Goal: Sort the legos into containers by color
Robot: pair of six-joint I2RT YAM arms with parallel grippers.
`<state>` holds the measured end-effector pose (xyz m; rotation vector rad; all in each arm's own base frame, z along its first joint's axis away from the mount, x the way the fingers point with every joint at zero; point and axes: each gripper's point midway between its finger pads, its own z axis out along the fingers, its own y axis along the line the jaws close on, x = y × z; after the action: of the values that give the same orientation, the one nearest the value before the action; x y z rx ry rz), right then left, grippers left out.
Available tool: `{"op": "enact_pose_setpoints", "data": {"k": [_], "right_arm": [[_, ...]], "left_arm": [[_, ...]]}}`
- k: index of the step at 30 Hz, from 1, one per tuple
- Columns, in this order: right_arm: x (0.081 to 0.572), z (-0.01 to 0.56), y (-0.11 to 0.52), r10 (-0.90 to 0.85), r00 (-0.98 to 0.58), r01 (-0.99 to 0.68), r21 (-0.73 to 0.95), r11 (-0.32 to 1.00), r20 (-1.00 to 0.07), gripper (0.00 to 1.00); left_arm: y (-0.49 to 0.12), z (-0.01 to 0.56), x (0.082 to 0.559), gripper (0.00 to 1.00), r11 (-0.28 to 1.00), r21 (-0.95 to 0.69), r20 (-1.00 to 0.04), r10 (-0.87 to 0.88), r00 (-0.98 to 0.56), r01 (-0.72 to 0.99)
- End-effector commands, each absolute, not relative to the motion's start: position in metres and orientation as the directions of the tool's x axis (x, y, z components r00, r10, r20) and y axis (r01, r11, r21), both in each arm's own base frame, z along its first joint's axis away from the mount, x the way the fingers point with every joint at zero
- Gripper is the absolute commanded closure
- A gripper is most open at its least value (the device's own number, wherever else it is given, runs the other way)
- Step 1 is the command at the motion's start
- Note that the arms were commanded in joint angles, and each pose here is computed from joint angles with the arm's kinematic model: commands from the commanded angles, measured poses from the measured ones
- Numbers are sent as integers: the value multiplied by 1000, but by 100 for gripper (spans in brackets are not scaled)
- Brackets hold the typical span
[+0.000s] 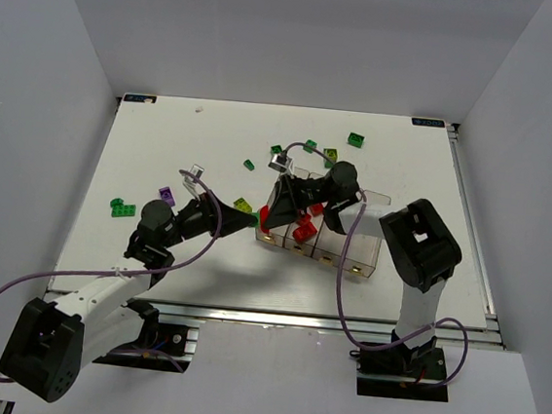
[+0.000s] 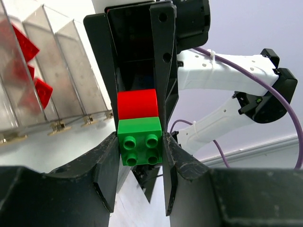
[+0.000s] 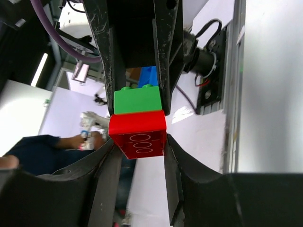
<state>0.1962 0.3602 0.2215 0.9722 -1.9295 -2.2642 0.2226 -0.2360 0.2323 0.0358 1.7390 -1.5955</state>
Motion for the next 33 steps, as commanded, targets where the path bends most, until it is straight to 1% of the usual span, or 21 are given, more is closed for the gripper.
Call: {"op": "enact_pose_setpoints", "data": {"k": [1, 2, 5, 6, 8, 10, 12, 13, 15, 16, 17, 18, 19, 20, 22, 23, 25, 26, 28, 29, 33], "right_arm": [[175, 259, 347, -293, -594, -607, 656, -449, -750, 86], [175, 259, 347, -298, -596, -604, 661, -446, -746, 90], [176, 256, 344, -302, -577, -621, 647, -443, -759, 98], [179, 256, 343, -309, -595, -611, 668, -425, -742, 99], [184, 252, 342, -288, -584, -635, 649, -420, -759, 100], [191, 252, 341, -291, -621, -620, 683, -385, -728, 100], [196, 256, 341, -255, -593, -662, 642, -386, -764, 100], [199, 253, 341, -270, -625, -640, 679, -360, -732, 100], [205, 257, 342, -228, -580, -695, 622, -361, -782, 100], [207, 251, 342, -257, -634, -657, 683, -319, -729, 100], [214, 255, 345, -203, -553, -741, 588, -324, -808, 100], [220, 253, 347, -193, -530, -769, 564, -302, -826, 100], [218, 233, 344, -274, -639, -693, 693, -200, -718, 100], [237, 241, 350, -242, -580, -775, 618, -129, -778, 100], [253, 232, 347, -248, -470, -865, 498, -63, -847, 100], [263, 218, 340, -274, -501, -860, 508, 50, -821, 100], [281, 209, 327, -286, -468, -884, 436, 169, -836, 100], [293, 198, 316, -305, -472, -874, 396, 281, -827, 100], [304, 181, 300, -344, -454, -869, 324, 374, -822, 100], [314, 172, 288, -365, -449, -851, 265, 454, -816, 100], [325, 146, 255, -442, -451, -798, 129, 588, -775, 100]], "left_arm": [[-235, 252, 222, 98, 208, -783, -606, -468, -643, 587], [-235, 251, 222, 98, 211, -783, -606, -469, -643, 585], [-234, 251, 222, 98, 221, -778, -614, -466, -637, 588], [-234, 251, 222, 98, 226, -776, -616, -466, -634, 588], [-233, 252, 222, 98, 235, -773, -622, -463, -632, 589], [-233, 253, 223, 98, 239, -771, -625, -462, -629, 590], [-233, 255, 223, 98, 239, -768, -628, -460, -627, 594], [-233, 255, 223, 98, 241, -768, -629, -456, -629, 593], [-234, 257, 225, 98, 246, -765, -634, -455, -626, 595], [-234, 256, 225, 98, 253, -763, -637, -448, -627, 595], [-234, 258, 226, 98, 256, -759, -642, -448, -622, 598], [-234, 257, 227, 98, 261, -759, -643, -444, -623, 597], [-234, 255, 228, 98, 272, -757, -647, -438, -624, 594], [-234, 256, 229, 98, 278, -754, -651, -438, -621, 595], [-234, 252, 231, 99, 297, -752, -655, -432, -620, 589], [-233, 251, 233, 98, 307, -752, -656, -435, -617, 583], [-232, 247, 236, 98, 334, -747, -664, -427, -614, 575], [-231, 245, 238, 99, 347, -745, -666, -428, -611, 570], [-230, 243, 240, 99, 368, -740, -672, -418, -611, 563], [-230, 242, 243, 98, 379, -739, -674, -419, -609, 558], [-230, 242, 250, 98, 405, -732, -681, -408, -608, 548]]}}
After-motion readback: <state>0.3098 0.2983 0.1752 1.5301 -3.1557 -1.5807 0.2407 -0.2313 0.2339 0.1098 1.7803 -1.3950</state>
